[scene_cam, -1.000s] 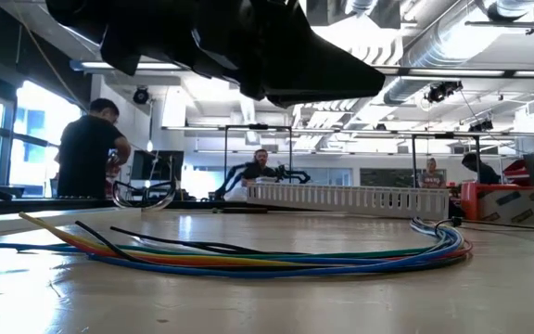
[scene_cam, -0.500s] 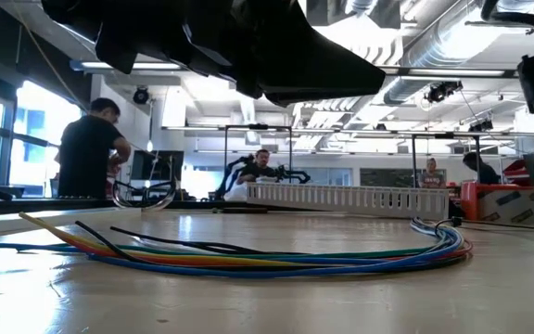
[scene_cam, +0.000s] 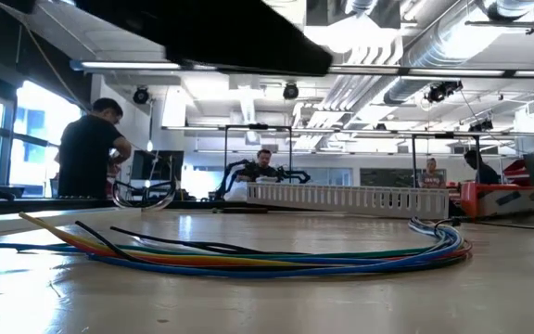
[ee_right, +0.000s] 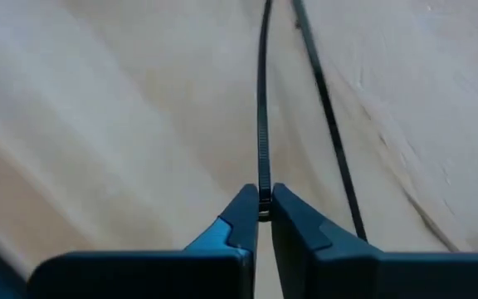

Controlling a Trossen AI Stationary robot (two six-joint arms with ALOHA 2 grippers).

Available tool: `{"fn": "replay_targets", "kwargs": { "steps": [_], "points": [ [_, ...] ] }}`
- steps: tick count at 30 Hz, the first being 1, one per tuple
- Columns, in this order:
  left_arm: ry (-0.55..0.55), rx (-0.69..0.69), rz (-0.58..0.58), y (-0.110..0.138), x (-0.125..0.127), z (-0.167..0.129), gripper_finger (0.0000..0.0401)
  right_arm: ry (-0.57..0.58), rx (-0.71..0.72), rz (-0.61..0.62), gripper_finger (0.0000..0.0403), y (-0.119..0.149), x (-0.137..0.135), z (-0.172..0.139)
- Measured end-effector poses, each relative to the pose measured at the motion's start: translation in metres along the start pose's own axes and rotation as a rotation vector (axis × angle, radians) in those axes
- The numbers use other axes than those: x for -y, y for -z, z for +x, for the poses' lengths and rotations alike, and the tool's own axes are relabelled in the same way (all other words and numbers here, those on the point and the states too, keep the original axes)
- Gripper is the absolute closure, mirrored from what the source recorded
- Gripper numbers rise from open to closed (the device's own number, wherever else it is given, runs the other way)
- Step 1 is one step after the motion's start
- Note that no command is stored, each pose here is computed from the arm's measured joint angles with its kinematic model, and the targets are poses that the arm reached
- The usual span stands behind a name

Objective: Ziptie cables
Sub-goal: Wrap the black zip tie on the cable wires

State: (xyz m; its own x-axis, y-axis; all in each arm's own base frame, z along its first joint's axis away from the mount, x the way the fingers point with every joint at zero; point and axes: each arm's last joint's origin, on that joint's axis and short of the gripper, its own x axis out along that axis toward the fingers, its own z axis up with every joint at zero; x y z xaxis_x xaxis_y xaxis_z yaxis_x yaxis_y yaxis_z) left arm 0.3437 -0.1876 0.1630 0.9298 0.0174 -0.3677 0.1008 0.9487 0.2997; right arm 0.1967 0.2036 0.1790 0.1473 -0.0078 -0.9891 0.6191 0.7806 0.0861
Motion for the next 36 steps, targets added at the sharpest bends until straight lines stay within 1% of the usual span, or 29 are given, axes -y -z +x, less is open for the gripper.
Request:
{"fn": "replay_targets", "kwargs": {
  "steps": [3, 7, 10, 13, 16, 20, 24, 27, 30, 36],
  "points": [
    [-0.007, -0.041, -0.007, 0.001, 0.006, -0.008, 0.0345, 0.015, 0.017, -0.024, 0.0399, 0.009, -0.009, -0.025],
    [0.016, -0.077, -0.026, 0.005, 0.011, -0.010, 0.0345, 0.020, 0.033, -0.052, 0.0401, 0.027, -0.017, -0.058],
    [0.051, -0.101, -0.071, 0.007, 0.012, -0.010, 0.0345, 0.015, 0.012, -0.073, 0.0401, 0.043, -0.020, -0.079],
    [0.126, -0.101, -0.107, 0.007, 0.013, -0.009, 0.0343, 0.011, -0.045, -0.071, 0.0402, 0.058, -0.020, -0.091],
    [0.198, -0.123, -0.115, 0.011, 0.012, -0.005, 0.0327, 0.027, -0.141, -0.084, 0.0402, 0.069, -0.019, -0.093],
    [0.284, -0.157, -0.156, 0.017, 0.005, 0.002, 0.0275, 0.068, -0.258, -0.107, 0.0402, 0.084, -0.023, -0.087],
    [0.323, -0.222, -0.169, 0.023, -0.002, 0.004, 0.0213, 0.098, -0.314, -0.096, 0.0402, 0.096, -0.030, -0.083],
    [0.334, -0.275, -0.160, 0.028, -0.004, 0.004, 0.0182, 0.088, -0.310, -0.095, 0.0402, 0.103, -0.034, -0.084],
    [0.334, -0.334, -0.152, 0.037, -0.003, 0.005, 0.0168, 0.082, -0.296, -0.092, 0.0403, 0.107, -0.040, -0.085],
    [0.363, -0.392, -0.162, 0.052, 0.006, 0.013, 0.0164, 0.078, -0.281, -0.079, 0.0403, 0.109, -0.044, -0.083]
  ]
}}
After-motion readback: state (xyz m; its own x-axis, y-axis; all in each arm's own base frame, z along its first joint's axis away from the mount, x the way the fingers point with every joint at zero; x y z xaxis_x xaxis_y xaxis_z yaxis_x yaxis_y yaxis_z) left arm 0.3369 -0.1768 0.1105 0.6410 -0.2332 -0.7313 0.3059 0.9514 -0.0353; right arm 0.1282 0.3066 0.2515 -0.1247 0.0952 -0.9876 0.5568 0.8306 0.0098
